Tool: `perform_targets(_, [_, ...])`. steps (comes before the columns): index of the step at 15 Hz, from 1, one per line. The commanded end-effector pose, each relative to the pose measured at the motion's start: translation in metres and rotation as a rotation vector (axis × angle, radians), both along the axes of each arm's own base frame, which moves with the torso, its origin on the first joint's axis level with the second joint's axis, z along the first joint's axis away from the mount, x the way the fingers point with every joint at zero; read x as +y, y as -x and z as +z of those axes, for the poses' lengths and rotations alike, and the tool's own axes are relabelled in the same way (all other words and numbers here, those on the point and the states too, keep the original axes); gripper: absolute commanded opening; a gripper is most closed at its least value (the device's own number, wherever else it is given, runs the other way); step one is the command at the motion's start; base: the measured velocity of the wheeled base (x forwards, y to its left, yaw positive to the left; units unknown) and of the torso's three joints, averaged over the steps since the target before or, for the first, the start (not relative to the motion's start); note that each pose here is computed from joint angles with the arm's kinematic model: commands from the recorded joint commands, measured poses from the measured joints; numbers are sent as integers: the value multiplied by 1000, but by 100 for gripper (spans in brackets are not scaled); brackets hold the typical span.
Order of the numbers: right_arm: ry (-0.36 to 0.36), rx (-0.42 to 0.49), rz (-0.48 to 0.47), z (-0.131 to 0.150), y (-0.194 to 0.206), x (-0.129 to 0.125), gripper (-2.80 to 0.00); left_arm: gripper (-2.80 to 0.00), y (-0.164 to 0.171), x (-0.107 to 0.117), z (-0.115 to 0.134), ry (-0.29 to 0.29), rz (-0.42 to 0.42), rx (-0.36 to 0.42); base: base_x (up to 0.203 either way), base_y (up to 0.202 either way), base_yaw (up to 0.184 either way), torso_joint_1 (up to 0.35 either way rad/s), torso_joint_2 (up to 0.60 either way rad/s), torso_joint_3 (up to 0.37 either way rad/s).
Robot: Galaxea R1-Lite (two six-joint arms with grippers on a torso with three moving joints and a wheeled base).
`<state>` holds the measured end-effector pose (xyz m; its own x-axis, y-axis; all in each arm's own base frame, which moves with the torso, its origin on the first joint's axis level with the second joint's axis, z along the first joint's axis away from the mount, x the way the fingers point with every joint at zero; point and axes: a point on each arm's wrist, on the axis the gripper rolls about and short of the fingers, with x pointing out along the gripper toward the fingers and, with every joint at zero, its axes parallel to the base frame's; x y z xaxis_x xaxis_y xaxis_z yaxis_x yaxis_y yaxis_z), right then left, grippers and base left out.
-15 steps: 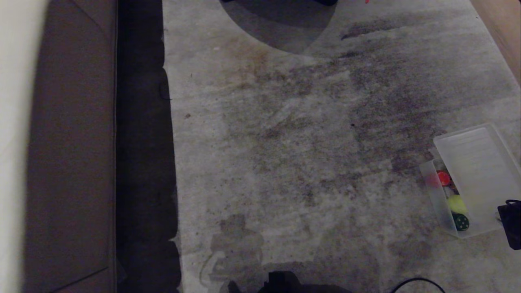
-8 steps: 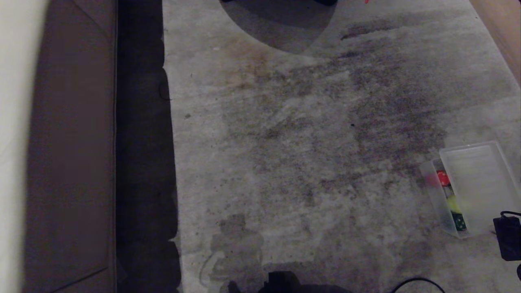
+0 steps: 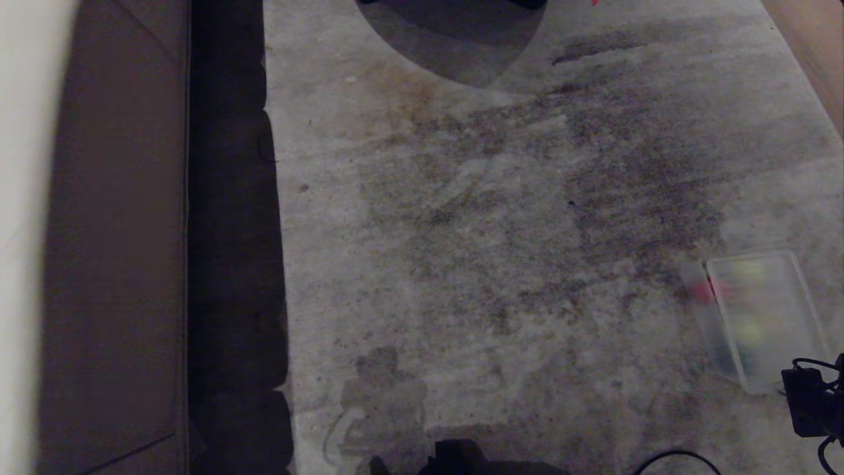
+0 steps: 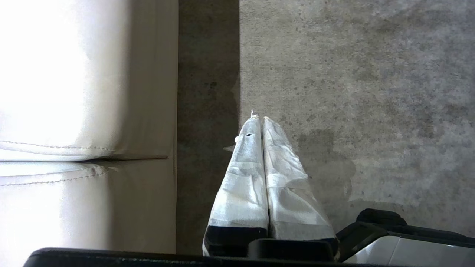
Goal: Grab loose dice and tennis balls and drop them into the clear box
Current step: Close the lid
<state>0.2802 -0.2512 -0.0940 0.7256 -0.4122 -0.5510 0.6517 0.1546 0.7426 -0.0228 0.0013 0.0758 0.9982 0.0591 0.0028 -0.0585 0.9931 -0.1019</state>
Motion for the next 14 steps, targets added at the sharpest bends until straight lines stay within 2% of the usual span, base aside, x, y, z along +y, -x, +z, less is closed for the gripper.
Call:
perform_targets(1, [-19, 1, 18, -7, 0, 2, -280, -280, 0, 0, 0, 1, 1, 3, 0, 0, 0, 0, 0, 0])
perform_targets(7, [27, -17, 97, -3, -3, -4, -280, -280, 0, 0, 0, 1, 1, 2, 0, 0, 0, 0, 0, 0])
perform_targets(14, [127, -36, 70, 17, 4, -27, -280, -280, 0, 0, 0, 1, 1, 3, 0, 0, 0, 0, 0, 0])
